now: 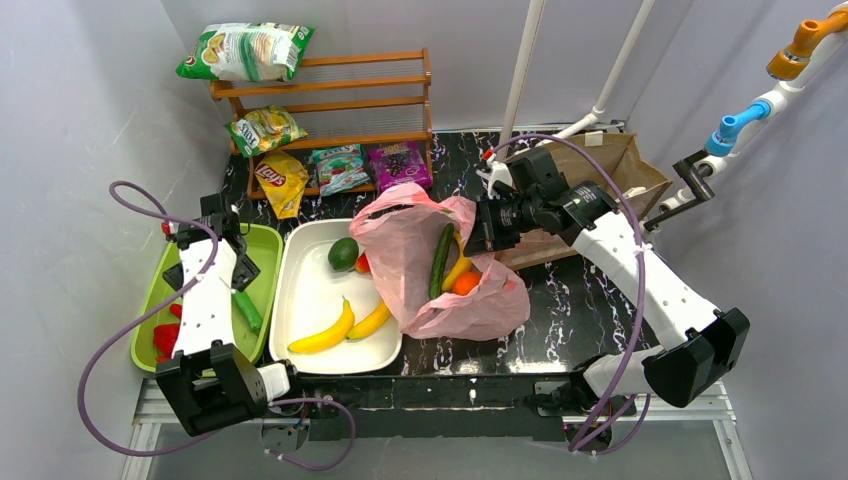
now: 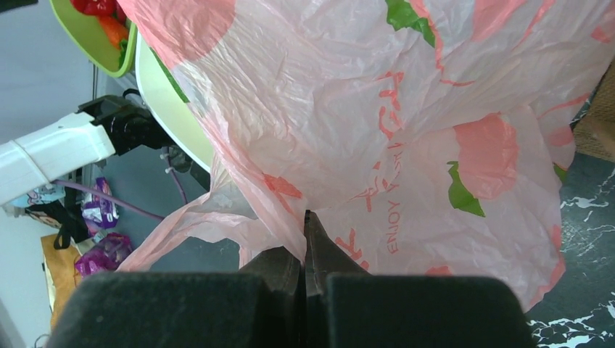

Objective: Place the food into the grocery bag and tie it

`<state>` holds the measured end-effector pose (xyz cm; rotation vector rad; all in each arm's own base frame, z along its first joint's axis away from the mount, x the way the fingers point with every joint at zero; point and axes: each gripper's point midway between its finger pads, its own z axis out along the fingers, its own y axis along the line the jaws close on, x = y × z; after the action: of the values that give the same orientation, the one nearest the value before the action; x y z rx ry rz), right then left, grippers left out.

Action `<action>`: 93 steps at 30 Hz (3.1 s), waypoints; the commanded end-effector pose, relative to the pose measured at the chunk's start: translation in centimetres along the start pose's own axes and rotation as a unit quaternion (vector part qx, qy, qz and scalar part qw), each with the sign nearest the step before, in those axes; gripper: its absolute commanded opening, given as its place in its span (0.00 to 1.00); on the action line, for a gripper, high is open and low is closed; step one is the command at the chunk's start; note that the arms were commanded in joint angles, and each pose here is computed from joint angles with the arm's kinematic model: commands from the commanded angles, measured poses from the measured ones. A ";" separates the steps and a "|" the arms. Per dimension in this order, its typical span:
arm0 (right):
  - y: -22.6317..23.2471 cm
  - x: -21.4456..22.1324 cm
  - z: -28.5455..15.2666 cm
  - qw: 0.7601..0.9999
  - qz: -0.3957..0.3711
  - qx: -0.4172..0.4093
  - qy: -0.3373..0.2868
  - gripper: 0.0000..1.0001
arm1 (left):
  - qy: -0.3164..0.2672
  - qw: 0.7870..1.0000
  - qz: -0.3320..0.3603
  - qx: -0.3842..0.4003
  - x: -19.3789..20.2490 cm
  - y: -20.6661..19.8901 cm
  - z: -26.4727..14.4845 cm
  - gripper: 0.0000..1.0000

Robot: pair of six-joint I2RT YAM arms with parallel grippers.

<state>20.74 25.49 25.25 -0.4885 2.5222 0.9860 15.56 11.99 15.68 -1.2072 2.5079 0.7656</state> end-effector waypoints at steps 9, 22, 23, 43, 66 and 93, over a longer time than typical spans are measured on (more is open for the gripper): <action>1.3 0.9 0.0 1.000 0.001 -0.011 0.019 0.01 | 0.029 0.997 0.023 -0.065 -0.6 4.8 4.4 0.98; 1.1 2.2 0.3 0.999 0.012 -0.004 0.051 0.01 | 0.014 0.993 0.060 -0.097 -2.5 5.7 9.2 0.98; 1.1 2.3 0.3 0.998 0.014 -0.003 0.055 0.01 | 0.012 0.992 0.072 -0.099 -2.6 5.6 9.6 0.98; 0.2 2.3 1.8 0.994 0.032 0.025 0.100 0.01 | -0.011 0.979 0.116 -0.165 -4.0 5.7 13.8 0.90; 0.0 1.0 1.9 0.996 0.009 0.036 0.086 0.01 | -0.032 0.995 0.049 -0.076 -3.7 3.8 11.8 0.17; 1.0 1.0 0.5 0.998 0.004 0.019 0.054 0.01 | 0.112 0.947 -0.164 0.253 -2.3 -6.7 0.4 0.00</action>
<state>19.60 26.03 23.71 -0.5234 2.7046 0.9019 20.99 14.29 12.57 -1.4403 2.3802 0.1754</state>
